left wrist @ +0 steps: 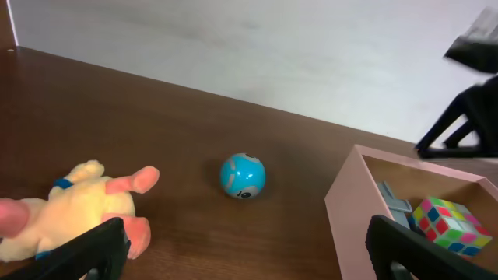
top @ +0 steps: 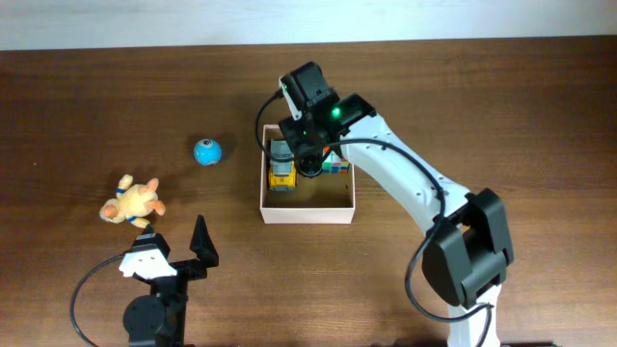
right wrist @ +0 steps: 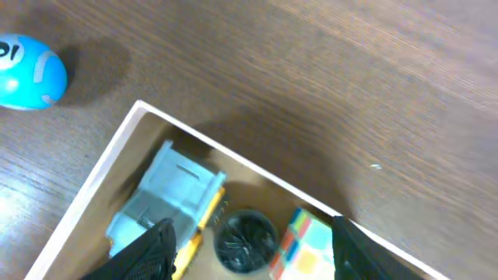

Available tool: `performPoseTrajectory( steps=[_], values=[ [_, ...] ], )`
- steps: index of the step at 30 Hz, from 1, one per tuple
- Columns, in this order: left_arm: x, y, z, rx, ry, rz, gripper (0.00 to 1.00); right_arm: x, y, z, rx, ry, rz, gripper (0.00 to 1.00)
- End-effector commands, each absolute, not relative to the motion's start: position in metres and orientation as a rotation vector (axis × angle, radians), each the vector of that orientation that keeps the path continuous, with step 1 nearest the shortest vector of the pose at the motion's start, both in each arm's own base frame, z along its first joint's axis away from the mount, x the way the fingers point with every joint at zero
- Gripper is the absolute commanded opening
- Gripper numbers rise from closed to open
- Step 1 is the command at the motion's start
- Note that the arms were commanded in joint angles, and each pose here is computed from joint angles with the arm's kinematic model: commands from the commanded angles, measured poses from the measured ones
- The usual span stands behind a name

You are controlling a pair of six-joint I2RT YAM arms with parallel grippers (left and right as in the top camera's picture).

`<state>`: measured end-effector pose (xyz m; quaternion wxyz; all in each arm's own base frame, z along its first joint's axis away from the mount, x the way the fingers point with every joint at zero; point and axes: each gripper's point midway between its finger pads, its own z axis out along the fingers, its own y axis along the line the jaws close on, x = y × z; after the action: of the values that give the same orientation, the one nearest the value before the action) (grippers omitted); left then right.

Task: Pack container
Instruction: 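Raise the right gripper and move it back to the right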

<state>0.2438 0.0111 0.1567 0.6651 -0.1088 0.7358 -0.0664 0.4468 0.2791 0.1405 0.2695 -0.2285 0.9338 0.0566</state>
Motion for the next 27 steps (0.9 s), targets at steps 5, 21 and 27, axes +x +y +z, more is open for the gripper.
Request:
performPoseTrajectory(
  steps=[5,21,27],
  values=[
    [0.244,0.01,0.156,-0.227,1.659,-0.144,0.99,0.448,0.212,0.259,-0.332,2.345,-0.144,0.67],
    [0.244,0.01,0.156,-0.227,1.659,-0.144,0.99,0.417,-0.011,0.27,0.583,2.443,-0.355,0.94],
    [0.244,0.01,0.156,-0.226,1.66,-0.145,0.99,0.401,-0.054,0.232,0.728,2.53,-0.391,0.99]
  ],
)
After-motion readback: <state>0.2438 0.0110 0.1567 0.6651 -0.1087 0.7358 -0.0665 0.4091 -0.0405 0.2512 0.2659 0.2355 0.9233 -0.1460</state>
